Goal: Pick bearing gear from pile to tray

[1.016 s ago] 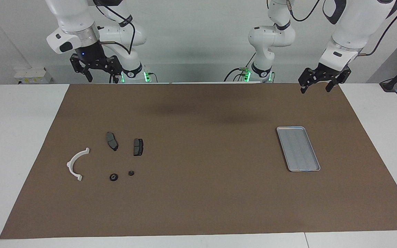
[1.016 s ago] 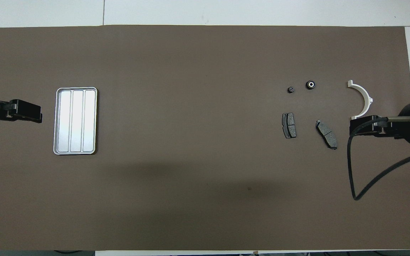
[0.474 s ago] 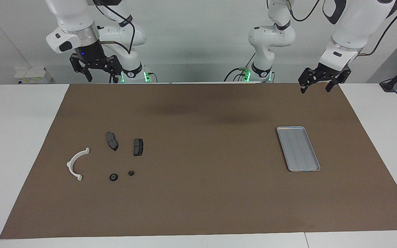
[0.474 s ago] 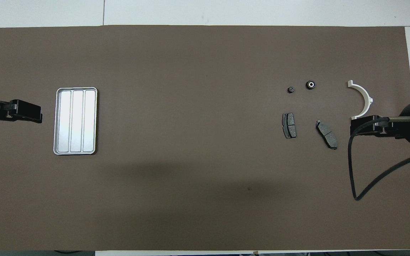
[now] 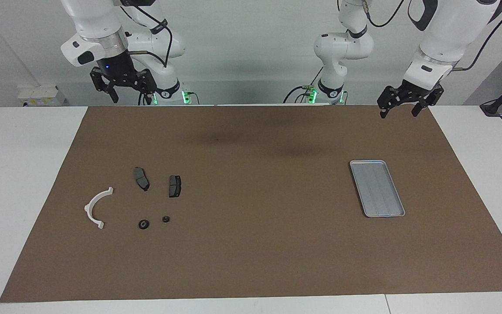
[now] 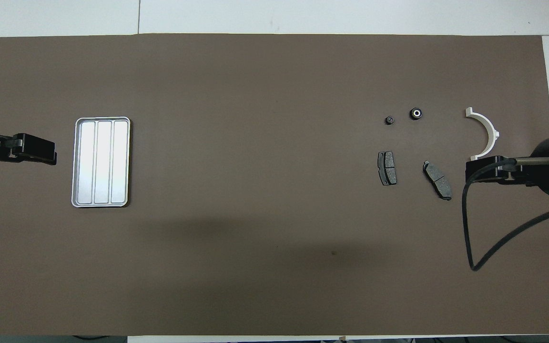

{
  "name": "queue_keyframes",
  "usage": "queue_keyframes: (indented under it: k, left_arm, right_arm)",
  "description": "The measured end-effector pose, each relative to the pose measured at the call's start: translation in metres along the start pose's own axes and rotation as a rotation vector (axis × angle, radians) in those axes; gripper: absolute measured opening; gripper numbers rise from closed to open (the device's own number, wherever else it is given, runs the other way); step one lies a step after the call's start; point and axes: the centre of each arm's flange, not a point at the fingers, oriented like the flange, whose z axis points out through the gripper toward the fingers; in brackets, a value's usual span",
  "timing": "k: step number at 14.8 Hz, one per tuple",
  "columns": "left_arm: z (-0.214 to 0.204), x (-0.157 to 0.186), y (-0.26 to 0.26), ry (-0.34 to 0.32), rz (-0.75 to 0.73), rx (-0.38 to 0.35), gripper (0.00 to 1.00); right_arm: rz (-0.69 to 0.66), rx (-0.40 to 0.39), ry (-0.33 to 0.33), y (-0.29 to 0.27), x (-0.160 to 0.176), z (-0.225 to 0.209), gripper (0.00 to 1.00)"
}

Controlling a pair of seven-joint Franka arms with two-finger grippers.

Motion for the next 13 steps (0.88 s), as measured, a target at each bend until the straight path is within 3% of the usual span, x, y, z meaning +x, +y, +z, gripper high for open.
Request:
queue_keyframes:
  k: [5,13]
  left_arm:
    - [0.000,0.000,0.000,0.000,0.000,0.000,1.00]
    - [0.000,0.000,0.000,0.000,0.000,0.000,1.00]
  right_arm:
    - [-0.001,0.005,0.018,-0.003,0.014,0.025,1.00]
    - [0.072,0.019,0.007,-0.036,0.099,0.179,1.00]
